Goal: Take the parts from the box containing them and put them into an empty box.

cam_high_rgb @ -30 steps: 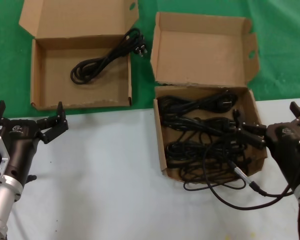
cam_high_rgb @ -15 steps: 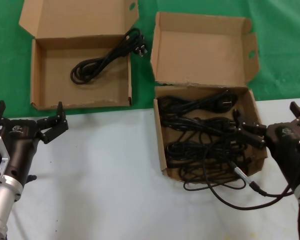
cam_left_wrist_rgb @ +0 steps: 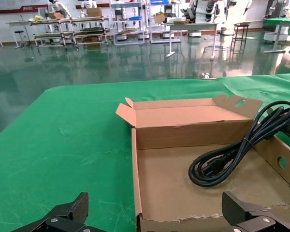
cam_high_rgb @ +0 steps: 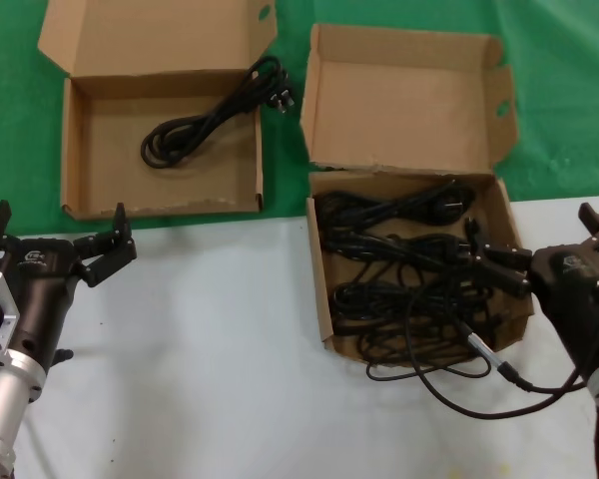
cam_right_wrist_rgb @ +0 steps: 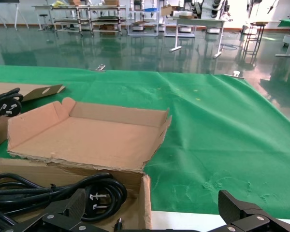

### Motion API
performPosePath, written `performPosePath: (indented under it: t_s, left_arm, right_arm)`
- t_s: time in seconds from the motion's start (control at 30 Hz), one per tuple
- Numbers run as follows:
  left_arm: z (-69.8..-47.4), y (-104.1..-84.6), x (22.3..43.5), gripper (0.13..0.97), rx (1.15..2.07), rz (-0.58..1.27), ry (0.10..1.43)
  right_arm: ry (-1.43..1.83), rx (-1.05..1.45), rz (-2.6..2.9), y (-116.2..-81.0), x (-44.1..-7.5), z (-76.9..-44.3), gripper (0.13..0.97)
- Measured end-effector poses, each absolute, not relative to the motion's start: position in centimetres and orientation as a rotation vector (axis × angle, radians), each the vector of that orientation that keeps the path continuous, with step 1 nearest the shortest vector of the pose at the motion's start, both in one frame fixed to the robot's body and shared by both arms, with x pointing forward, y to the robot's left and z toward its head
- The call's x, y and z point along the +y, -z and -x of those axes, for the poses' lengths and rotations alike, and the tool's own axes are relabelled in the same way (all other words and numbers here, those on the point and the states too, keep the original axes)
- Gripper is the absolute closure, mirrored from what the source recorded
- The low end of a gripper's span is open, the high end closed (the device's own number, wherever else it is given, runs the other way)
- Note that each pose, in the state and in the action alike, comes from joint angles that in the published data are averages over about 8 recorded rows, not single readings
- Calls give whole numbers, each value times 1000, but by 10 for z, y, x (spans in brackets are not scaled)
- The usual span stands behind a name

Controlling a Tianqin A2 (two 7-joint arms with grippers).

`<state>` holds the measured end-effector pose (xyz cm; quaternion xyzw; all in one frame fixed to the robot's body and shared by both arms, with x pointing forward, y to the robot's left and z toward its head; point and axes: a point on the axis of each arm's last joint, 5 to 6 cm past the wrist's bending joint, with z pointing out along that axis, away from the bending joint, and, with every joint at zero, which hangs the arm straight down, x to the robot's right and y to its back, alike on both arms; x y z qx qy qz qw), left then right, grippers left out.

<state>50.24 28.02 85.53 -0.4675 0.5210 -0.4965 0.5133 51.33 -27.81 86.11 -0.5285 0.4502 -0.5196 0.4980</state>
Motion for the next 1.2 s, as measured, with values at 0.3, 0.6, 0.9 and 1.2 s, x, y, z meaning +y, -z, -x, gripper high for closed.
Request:
performPosePath:
  t_s: [0.3, 0.6, 0.9, 1.2]
  left_arm:
    - [-502, -855, 280, 132, 1253, 1124, 1194]
    - [-502, -855, 280, 132, 1253, 1124, 1194]
    - [-502, -855, 280, 132, 1253, 1124, 1194]
    - [-502, -855, 280, 132, 1253, 1124, 1194]
  right_arm:
    - [1258, 1090, 1279, -861, -278, -513, 130]
    - [1258, 1090, 1279, -861, -278, -513, 130]
    - [1258, 1090, 1279, -861, -278, -513, 130]
    - [1258, 1090, 1279, -861, -278, -513, 130]
